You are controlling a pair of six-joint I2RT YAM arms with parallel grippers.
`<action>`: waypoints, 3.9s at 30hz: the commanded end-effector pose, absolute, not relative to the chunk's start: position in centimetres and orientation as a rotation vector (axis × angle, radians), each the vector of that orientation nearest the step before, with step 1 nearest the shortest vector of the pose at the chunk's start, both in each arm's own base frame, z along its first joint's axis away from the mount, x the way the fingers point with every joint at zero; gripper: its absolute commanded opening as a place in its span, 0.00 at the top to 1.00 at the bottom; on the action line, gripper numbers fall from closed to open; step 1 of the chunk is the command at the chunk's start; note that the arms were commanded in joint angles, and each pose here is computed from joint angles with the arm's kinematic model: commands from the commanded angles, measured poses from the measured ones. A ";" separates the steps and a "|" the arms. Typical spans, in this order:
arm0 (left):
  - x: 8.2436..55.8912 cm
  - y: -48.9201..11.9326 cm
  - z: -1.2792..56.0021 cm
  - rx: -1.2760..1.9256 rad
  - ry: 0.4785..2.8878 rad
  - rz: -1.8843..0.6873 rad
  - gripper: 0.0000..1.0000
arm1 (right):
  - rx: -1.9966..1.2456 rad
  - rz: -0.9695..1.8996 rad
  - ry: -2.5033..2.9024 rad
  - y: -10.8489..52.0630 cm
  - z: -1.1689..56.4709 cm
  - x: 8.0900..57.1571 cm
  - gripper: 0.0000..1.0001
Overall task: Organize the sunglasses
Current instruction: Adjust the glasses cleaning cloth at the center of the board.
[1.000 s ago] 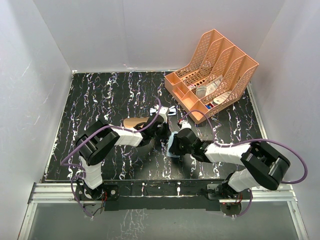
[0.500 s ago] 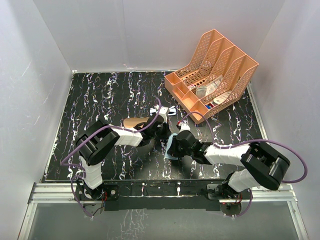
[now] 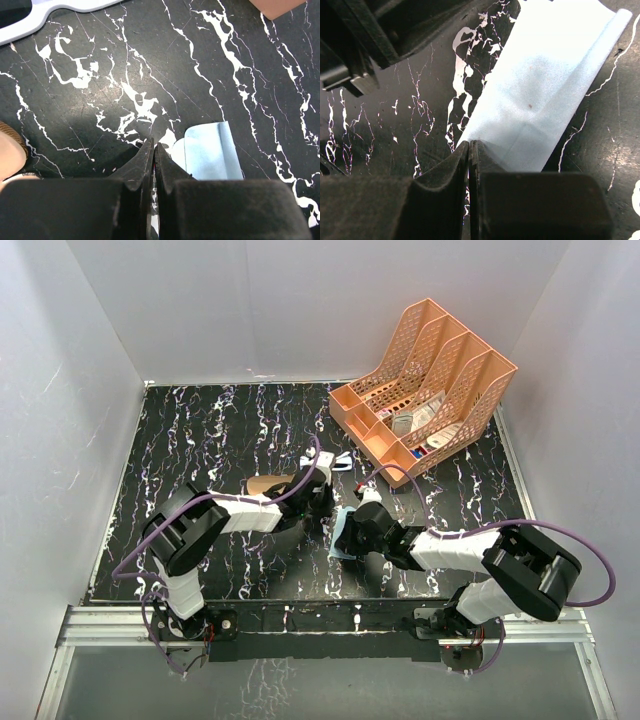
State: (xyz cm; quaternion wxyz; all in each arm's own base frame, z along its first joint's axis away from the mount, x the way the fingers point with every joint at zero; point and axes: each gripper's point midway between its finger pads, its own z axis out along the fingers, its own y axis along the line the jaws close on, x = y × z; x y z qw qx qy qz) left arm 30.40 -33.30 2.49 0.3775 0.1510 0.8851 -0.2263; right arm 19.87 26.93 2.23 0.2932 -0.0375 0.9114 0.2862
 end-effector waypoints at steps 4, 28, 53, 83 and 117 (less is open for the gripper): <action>30.3 -33.6 4.9 0.421 2.208 -0.634 1.00 | -0.136 0.642 2.555 24.5 -0.9 17.5 0.96; 28.2 -34.8 2.8 0.463 2.291 -0.750 1.00 | -0.134 0.626 2.559 24.4 -0.8 17.6 0.96; 28.7 -33.4 0.5 0.445 2.393 -0.601 1.00 | -0.157 0.645 2.565 24.3 -0.6 17.0 0.96; 28.6 -33.5 0.2 0.444 2.399 -0.606 1.00 | -0.206 0.679 2.494 25.4 1.6 16.7 0.96; 28.3 -33.5 0.0 0.451 2.406 -0.616 1.00 | -0.320 0.719 2.300 29.3 6.1 20.6 0.95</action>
